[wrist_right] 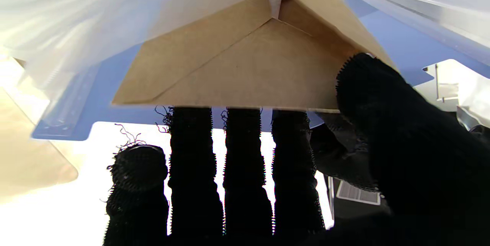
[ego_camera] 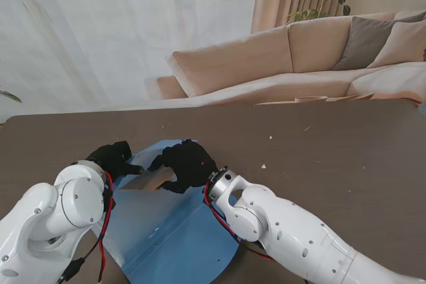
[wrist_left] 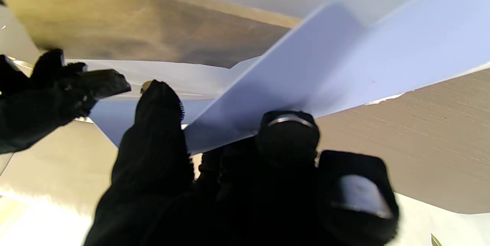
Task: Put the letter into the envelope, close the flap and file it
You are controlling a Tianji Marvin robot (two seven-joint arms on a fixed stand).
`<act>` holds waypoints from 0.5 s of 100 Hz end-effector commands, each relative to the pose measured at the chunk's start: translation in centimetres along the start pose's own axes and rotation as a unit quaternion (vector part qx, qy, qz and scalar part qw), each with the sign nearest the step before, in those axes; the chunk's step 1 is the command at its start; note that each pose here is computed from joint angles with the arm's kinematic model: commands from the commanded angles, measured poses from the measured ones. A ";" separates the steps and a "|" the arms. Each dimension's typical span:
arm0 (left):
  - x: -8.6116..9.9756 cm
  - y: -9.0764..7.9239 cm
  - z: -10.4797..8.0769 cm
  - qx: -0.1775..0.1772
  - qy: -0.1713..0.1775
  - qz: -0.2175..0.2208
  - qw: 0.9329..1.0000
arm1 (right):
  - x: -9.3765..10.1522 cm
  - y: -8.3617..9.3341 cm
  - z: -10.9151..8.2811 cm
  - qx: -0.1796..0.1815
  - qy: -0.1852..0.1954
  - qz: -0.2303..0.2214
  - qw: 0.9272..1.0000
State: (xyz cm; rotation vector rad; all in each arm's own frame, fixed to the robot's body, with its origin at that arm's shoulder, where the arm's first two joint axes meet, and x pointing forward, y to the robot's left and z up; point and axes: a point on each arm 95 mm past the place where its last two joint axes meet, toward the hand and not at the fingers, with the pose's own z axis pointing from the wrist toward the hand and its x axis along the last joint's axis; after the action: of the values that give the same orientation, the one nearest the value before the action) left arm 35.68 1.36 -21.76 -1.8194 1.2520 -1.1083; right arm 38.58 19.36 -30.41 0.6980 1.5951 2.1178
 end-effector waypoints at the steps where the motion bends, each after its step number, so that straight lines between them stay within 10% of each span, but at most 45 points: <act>1: 0.3 0.0 -0.2 -0.004 0.004 -0.005 1.000 | -0.1 -0.5 -0.7 0.013 -0.006 0.001 1.000; 50: 0.6 -0.1 -0.1 -0.008 0.010 -0.006 1.000 | -0.7 -2.3 1.2 -0.004 0.007 0.022 1.000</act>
State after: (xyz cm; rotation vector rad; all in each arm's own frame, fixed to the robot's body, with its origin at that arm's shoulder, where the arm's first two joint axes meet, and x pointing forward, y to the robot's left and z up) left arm 35.84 1.24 -21.77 -1.8237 1.2540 -1.1147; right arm 39.78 19.55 -32.84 0.7233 1.5839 2.1477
